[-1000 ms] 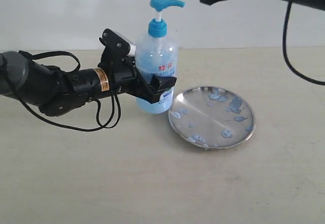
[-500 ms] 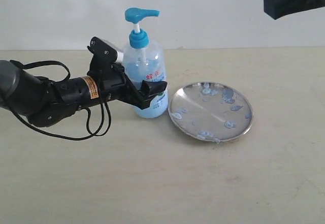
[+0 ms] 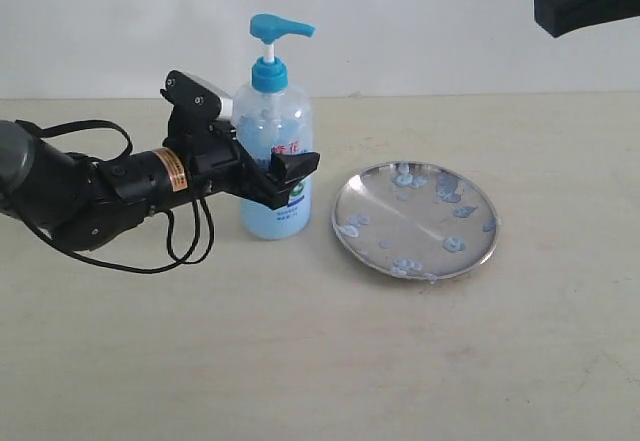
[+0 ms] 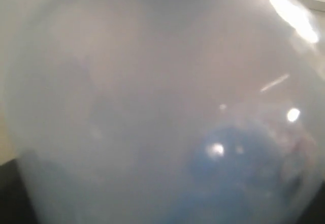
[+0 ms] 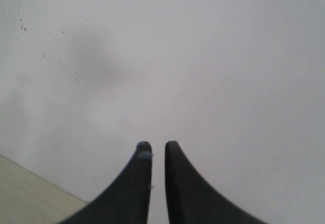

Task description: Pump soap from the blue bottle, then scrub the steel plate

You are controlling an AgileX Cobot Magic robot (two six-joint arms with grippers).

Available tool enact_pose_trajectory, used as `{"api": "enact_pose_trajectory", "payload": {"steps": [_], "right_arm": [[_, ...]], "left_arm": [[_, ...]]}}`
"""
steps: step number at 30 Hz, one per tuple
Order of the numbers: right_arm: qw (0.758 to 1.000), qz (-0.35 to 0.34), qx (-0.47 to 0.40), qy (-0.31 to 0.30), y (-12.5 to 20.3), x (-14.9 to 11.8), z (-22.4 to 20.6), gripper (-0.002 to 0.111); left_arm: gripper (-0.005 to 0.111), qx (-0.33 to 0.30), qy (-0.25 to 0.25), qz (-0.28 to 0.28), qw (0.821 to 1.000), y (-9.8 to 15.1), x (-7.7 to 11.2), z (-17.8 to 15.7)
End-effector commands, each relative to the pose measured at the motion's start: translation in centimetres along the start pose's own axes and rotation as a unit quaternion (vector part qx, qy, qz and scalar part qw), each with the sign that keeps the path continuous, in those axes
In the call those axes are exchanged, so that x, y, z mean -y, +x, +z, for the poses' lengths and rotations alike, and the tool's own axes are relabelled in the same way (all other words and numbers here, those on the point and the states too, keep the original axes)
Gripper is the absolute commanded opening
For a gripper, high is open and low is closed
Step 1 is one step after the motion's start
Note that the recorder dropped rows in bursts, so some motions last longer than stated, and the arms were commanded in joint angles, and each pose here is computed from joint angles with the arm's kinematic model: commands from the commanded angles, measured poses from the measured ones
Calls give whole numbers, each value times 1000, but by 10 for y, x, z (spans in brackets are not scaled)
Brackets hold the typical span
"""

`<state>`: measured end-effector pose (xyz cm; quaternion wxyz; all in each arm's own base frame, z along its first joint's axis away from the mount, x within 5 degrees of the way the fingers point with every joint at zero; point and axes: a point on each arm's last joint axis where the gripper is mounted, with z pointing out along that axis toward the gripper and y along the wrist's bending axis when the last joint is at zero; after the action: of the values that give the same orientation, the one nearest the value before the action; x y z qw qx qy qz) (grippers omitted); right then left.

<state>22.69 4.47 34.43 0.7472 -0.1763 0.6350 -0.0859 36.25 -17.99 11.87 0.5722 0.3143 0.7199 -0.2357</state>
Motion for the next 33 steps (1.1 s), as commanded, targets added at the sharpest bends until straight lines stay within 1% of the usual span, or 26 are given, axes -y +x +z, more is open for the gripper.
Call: {"api": "enact_pose_trajectory", "payload": {"steps": [1, 5, 6, 8, 10, 12, 13, 15, 21, 24, 26, 29, 30, 33], "right_arm": [[1000, -3, -5, -1, 1, 0, 0, 0], [1000, -3, -6, -2, 1, -1, 0, 0], [1000, -3, -6, -2, 1, -1, 0, 0], [1000, -3, -7, -2, 2, -1, 0, 0], [1000, -2, -8, -3, 2, -1, 0, 0], [1000, 3, -10, -2, 2, 0, 0, 0], [1000, 8, -11, 0, 2, 0, 0, 0], [1000, 17, -18, 0, 4, 0, 0, 0], [998, 29, -54, -16, 10, -3, -1, 0], [997, 30, -67, -23, 12, -5, -1, 0], [997, 30, -69, -24, 13, -5, -1, 0], [997, 30, -69, -24, 13, -5, -1, 0], [997, 30, -70, -25, 13, -5, -1, 0], [996, 31, -73, -26, 13, -5, -1, 0]], "left_arm": [[4, 29, 9, 17, 999, -16, 1, 0], [5, -1, -2, 19, 1000, -10, -1, 0], [9, -3, 0, 21, 1000, -10, -1, 0], [20, -2, 2, 22, 1000, -10, 0, 0], [40, 2, 3, 22, 1000, -11, 0, 0], [67, 4, 3, 17, 1000, -11, 0, 0], [87, 6, -4, 2, 1000, -12, -1, 0], [110, 7, -15, -12, 1000, -12, -4, 0], [109, 12, -14, -16, 1000, -13, -3, 0], [109, 27, -15, -3, 1000, -24, -3, -3], [109, 38, -20, 15, 999, -38, -4, -8], [109, 43, -40, 34, 998, -71, -5, -23], [109, 34, -50, 40, 997, -81, -6, -29], [108, 10, -94, 58, 994, -120, -7, -59]]}}
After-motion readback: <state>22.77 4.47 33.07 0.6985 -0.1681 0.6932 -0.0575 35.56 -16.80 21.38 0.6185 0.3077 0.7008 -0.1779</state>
